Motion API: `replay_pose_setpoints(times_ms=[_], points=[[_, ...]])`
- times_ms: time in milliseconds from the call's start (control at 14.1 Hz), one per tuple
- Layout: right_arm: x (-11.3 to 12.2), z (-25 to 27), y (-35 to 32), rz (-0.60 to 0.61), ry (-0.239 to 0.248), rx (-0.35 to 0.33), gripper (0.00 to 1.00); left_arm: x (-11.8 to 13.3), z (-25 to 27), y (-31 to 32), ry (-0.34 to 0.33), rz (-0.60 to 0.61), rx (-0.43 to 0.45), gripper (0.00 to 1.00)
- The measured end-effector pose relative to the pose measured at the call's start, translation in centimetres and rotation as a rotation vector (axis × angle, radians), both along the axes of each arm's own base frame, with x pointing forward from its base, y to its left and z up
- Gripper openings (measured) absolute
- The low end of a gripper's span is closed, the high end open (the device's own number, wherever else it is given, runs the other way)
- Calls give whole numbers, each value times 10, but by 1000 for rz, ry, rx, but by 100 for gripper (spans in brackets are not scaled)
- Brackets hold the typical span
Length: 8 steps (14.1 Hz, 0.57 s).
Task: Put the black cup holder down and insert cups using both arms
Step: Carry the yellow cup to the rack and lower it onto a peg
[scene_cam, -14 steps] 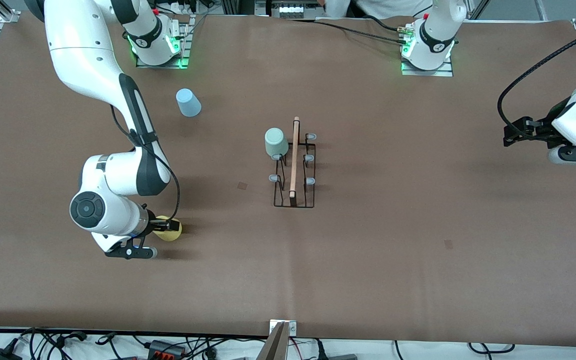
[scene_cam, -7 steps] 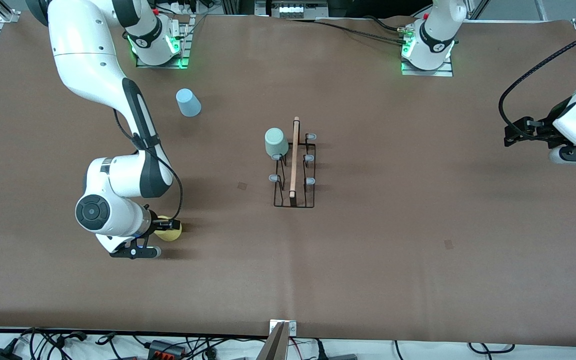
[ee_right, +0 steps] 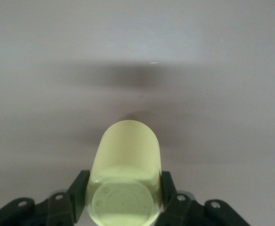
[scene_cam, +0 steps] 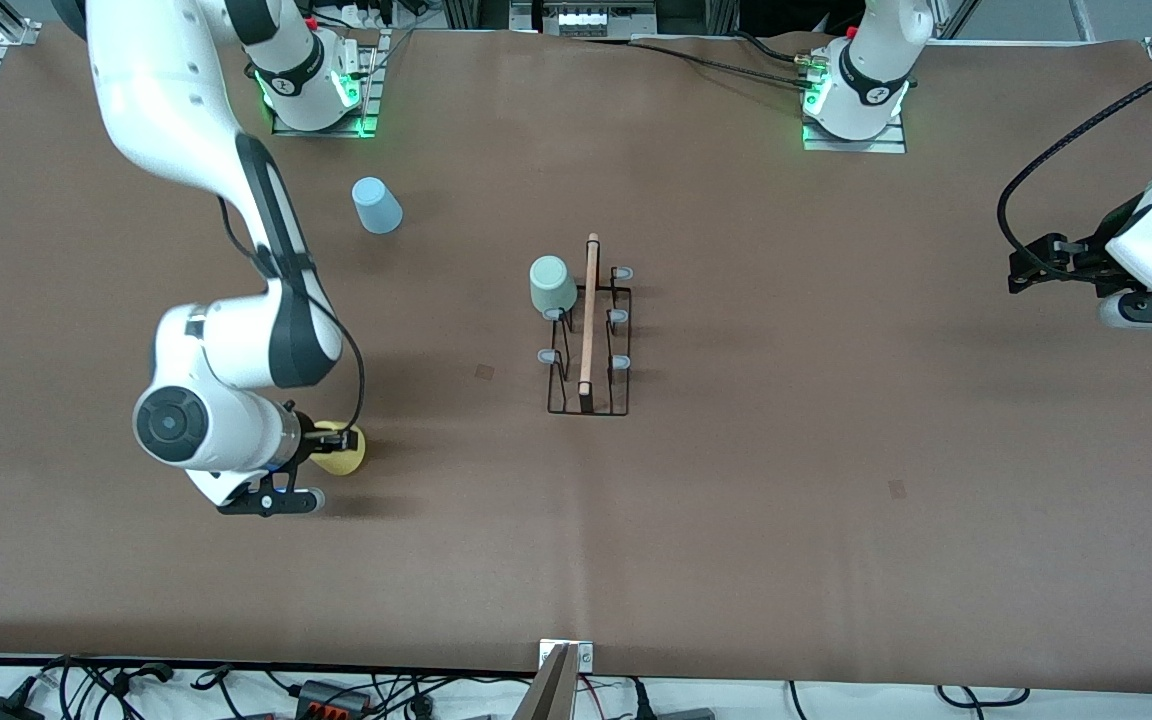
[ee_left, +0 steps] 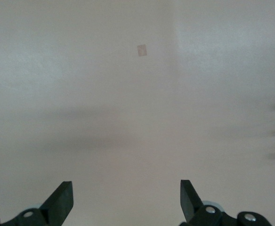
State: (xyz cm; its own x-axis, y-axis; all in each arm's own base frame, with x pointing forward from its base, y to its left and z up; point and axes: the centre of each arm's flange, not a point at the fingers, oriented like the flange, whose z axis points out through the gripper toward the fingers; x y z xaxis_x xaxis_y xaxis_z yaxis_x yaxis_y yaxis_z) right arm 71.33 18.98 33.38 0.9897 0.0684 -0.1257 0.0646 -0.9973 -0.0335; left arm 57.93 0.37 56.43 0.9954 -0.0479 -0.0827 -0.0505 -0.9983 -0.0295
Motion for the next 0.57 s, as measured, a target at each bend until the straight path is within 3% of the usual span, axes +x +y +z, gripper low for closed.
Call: replay_pose_setpoints(times_ms=[212, 567], points=[[-34, 73, 79, -7, -3, 32, 65, 0, 0, 0, 0, 0, 0, 100], [-105, 83, 220, -49, -27, 21, 65, 0, 0, 0, 0, 0, 0, 100]])
